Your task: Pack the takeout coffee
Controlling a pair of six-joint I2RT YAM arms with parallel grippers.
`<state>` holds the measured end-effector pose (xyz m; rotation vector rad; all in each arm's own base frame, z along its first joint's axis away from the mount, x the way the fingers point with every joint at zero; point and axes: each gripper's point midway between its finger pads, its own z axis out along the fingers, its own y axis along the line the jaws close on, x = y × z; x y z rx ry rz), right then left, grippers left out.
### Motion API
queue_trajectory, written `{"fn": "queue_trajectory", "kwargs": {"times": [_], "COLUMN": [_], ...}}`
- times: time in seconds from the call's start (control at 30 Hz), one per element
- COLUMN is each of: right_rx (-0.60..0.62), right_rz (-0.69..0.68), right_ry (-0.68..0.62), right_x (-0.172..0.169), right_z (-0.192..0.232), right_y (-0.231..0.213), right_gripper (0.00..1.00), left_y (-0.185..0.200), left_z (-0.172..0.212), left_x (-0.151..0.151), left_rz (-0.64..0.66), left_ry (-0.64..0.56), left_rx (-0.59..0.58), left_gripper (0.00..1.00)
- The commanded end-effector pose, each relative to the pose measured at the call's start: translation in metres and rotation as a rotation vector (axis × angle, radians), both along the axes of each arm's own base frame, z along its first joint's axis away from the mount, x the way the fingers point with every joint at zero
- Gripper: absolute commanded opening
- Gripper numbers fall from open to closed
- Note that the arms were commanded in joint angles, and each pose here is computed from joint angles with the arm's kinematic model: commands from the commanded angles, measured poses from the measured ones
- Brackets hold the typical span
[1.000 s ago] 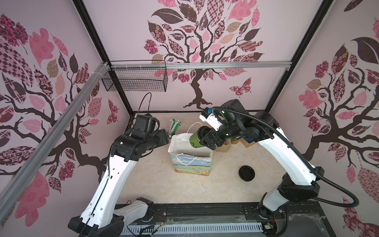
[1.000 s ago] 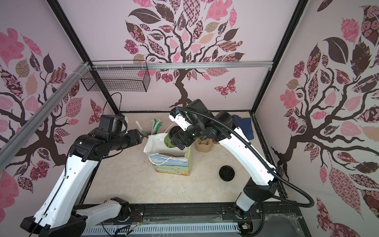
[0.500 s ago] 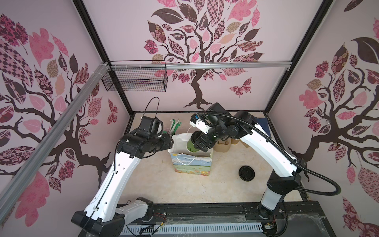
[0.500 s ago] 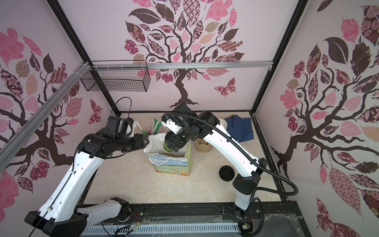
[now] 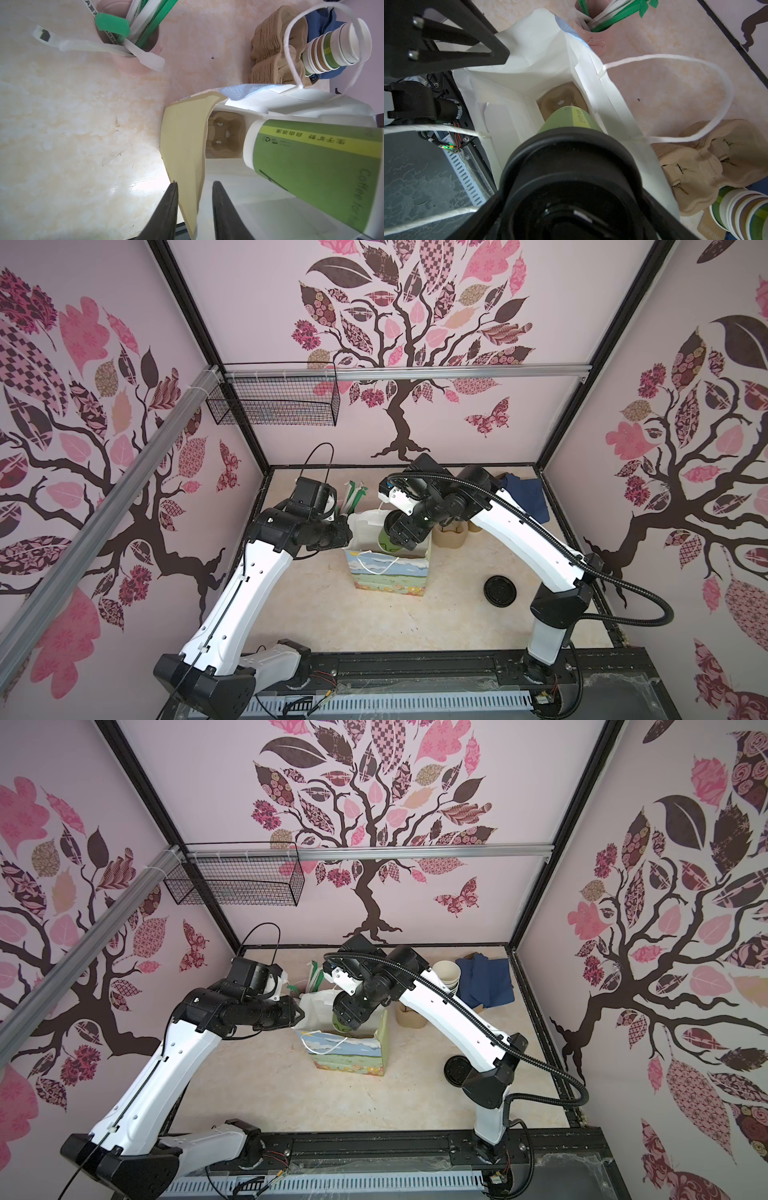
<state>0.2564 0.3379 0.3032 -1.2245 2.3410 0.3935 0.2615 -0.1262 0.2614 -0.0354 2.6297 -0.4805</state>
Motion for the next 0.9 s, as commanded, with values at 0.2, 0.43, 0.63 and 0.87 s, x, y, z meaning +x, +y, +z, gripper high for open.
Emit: {"fn": "queue_trajectory", "kwargs": {"times": [0.2,0.43,0.63,0.87], "right_rx": [-0.055,-0.094,-0.143,-0.193], "right_rz": [-0.005,0.000,0.006,0.031], "right_ry": [0.008,0.013,0.000,0.026], "right_x": [0.000,-0.018,-0.035,-0.060], "right_z": [-0.012,-0.013,-0.012,-0.018], "right_y": [-0.004,-0.015,-0.028,-0.042], "right_gripper": [0.80,0.80,0.80,0.80], "left_y": [-0.008,-0.015,-0.026,-0.033], "left_z": [-0.009,0.002,0.007,0.000], "left_x": [-0.003,-0.016,-0.037,-0.060], "left_rz": [-0.064,-0.106,-0.174,-0.231], "left_ry": [0.016,-0.001,0.010,0.028], "left_rx": [-0.019,-0.065,-0.085,-0.107], "left_gripper": [0.01,0.00,0.00,0.00]}}
